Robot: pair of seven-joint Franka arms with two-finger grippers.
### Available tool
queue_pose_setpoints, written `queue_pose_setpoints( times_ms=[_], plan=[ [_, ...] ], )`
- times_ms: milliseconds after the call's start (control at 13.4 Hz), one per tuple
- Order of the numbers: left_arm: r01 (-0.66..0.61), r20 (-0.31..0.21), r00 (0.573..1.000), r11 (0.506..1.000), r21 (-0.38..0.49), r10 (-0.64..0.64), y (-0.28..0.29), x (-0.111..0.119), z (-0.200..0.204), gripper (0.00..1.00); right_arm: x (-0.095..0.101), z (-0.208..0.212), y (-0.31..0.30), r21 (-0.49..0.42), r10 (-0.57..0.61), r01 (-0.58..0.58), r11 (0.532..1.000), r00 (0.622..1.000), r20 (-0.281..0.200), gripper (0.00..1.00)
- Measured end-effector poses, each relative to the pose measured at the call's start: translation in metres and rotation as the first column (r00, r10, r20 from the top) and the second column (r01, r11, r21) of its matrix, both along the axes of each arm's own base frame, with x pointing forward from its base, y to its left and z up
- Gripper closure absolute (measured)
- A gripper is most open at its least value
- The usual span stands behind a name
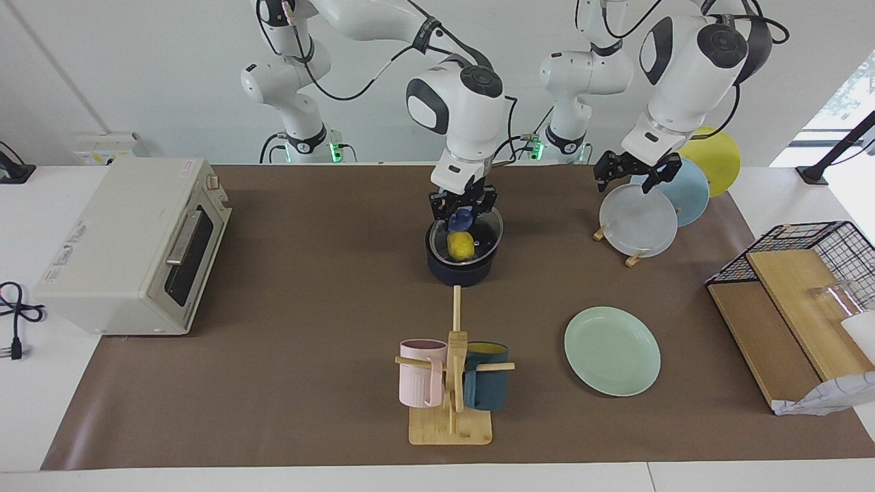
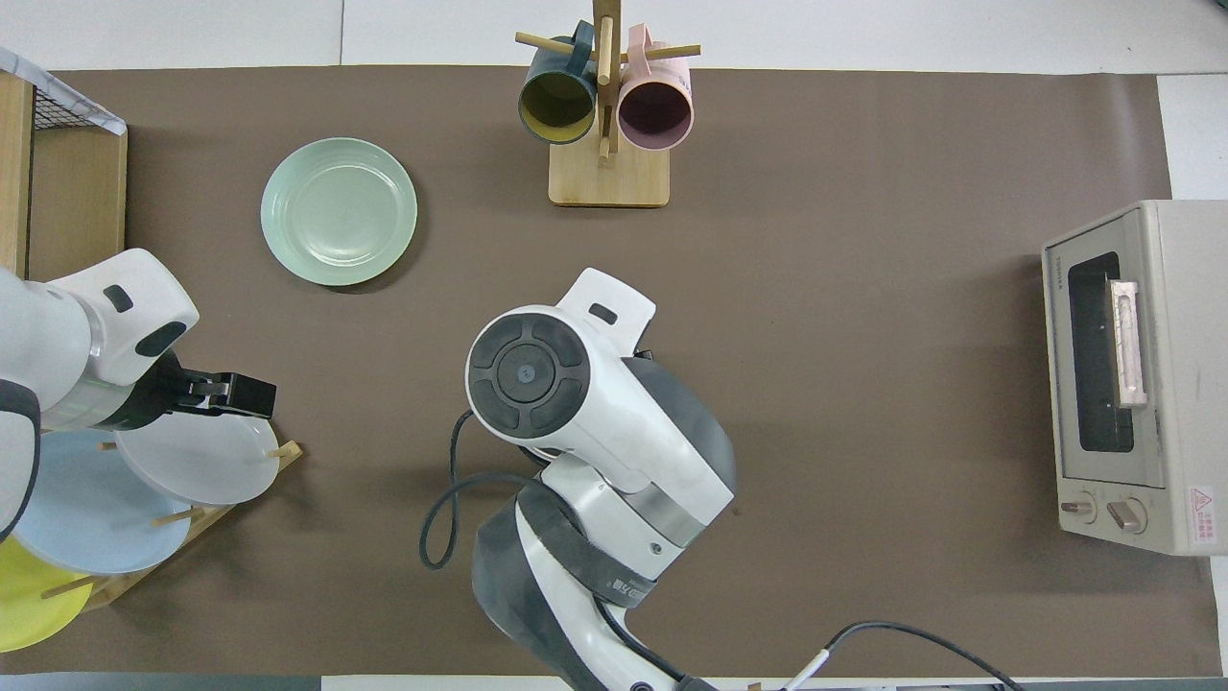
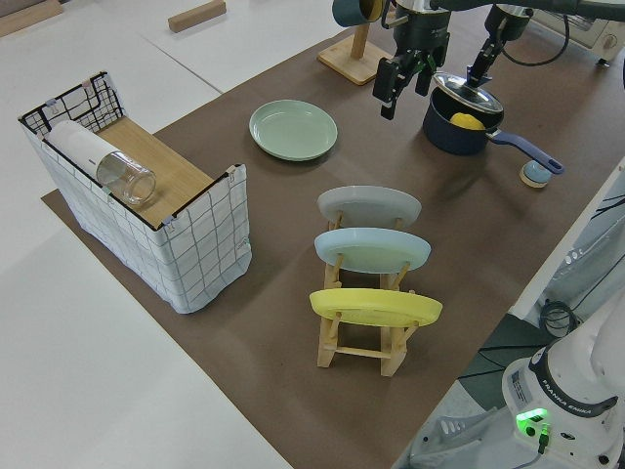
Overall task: Transfer potato from pot to plate
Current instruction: 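Lift the lid off with the right gripper while the left gripper approaches, then set the lid by the toaster while the left gripper reaches the pot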
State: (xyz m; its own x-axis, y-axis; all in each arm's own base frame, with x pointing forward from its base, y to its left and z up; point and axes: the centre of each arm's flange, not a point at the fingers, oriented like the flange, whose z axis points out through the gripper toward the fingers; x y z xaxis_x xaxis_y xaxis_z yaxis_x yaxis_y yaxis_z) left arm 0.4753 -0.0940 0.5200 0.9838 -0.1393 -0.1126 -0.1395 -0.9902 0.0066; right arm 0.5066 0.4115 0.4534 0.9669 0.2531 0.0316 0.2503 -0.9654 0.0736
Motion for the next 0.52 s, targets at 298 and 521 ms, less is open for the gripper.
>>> queue_pose_setpoints(
  times_ms=[298,521],
  plan=[
    [0.002,0.055,0.998,1.000,-0.008,-0.002,-0.040,-0.004,-0.007,0.00,0.065,0.011,-0.115,-0.028,0.064,-0.065,0.997,0.997,-0.047,0.41],
    [-0.038,0.101,0.994,0.999,-0.019,0.040,-0.097,-0.018,-0.003,0.00,0.095,-0.003,-0.194,-0.033,0.119,-0.122,0.992,0.989,-0.089,0.41]
  ],
)
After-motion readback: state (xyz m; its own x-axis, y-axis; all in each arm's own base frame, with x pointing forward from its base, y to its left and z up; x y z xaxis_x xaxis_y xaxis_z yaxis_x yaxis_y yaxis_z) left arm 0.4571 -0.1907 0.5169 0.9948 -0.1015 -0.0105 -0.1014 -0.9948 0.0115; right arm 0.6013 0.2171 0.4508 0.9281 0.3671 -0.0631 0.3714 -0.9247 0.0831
